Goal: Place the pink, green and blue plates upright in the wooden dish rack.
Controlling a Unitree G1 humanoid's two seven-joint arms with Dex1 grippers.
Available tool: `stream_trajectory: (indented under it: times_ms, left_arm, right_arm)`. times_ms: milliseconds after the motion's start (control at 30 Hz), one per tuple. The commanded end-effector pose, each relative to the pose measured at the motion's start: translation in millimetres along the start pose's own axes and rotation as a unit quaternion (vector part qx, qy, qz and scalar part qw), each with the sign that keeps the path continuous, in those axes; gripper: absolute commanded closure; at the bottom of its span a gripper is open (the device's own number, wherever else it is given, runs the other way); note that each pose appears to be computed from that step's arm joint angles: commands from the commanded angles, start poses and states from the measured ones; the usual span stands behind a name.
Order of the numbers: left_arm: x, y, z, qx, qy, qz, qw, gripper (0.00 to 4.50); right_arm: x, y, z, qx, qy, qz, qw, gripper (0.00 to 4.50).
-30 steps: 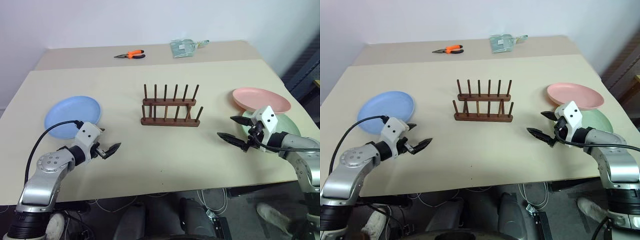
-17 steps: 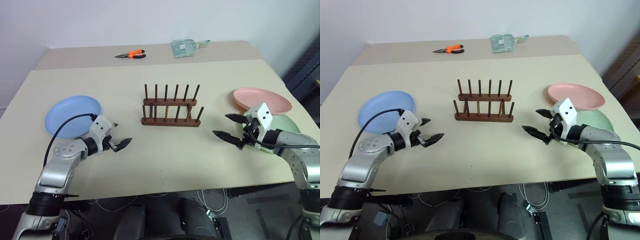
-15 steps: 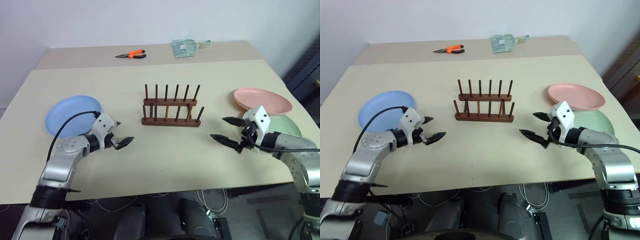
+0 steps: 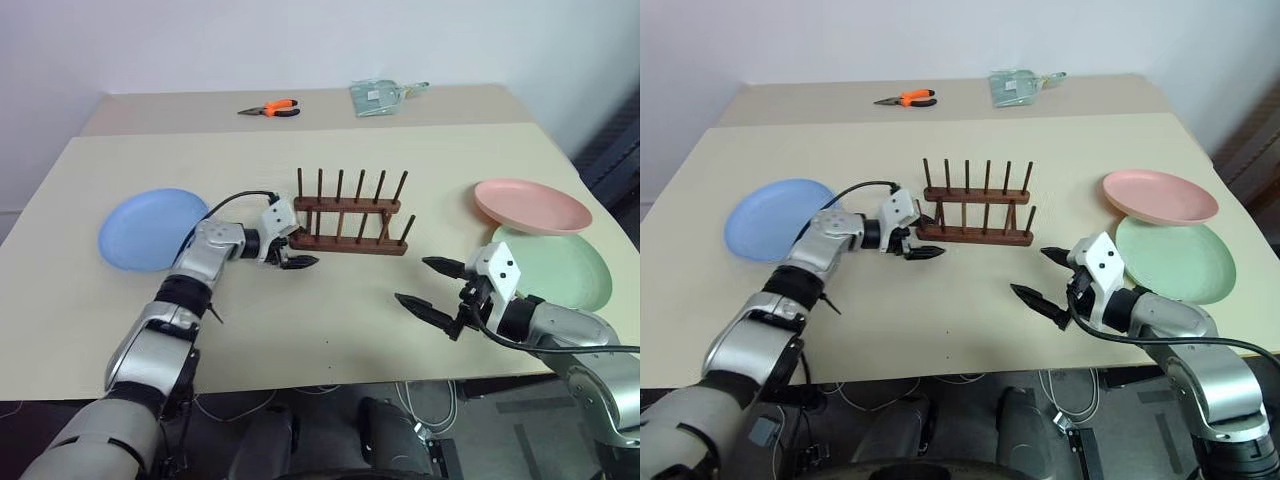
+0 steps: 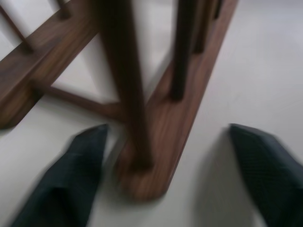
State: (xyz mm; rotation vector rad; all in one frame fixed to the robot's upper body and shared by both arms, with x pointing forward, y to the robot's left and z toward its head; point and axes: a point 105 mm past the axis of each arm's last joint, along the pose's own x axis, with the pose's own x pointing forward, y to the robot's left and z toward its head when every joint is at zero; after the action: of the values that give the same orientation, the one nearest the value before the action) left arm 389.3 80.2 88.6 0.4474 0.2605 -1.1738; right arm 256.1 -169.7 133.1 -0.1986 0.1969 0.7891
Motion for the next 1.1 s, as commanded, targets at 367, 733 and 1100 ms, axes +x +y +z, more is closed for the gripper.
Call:
stream_trajectory:
  times_ms: [367,733,1100]
  left_arm:
    - [-9,-64,8,0.057,-0.013,-0.111,0.992,3.72]
    - [-36,-68,-13,0.052,0.062,-0.057,0.995,0.20]
    - [-54,-130,-6,-0.061,0.025,-0.088,0.994,3.71]
  right_arm:
    - [-33,-14,3,-0.044,0.041,-0.016,0.998,0.00]
    - [-46,-10,-38,-0.031,0.129,0.006,0.991,1.34]
    - [-21,0,-62,-0.053,0.158,0.017,0.986,4.50]
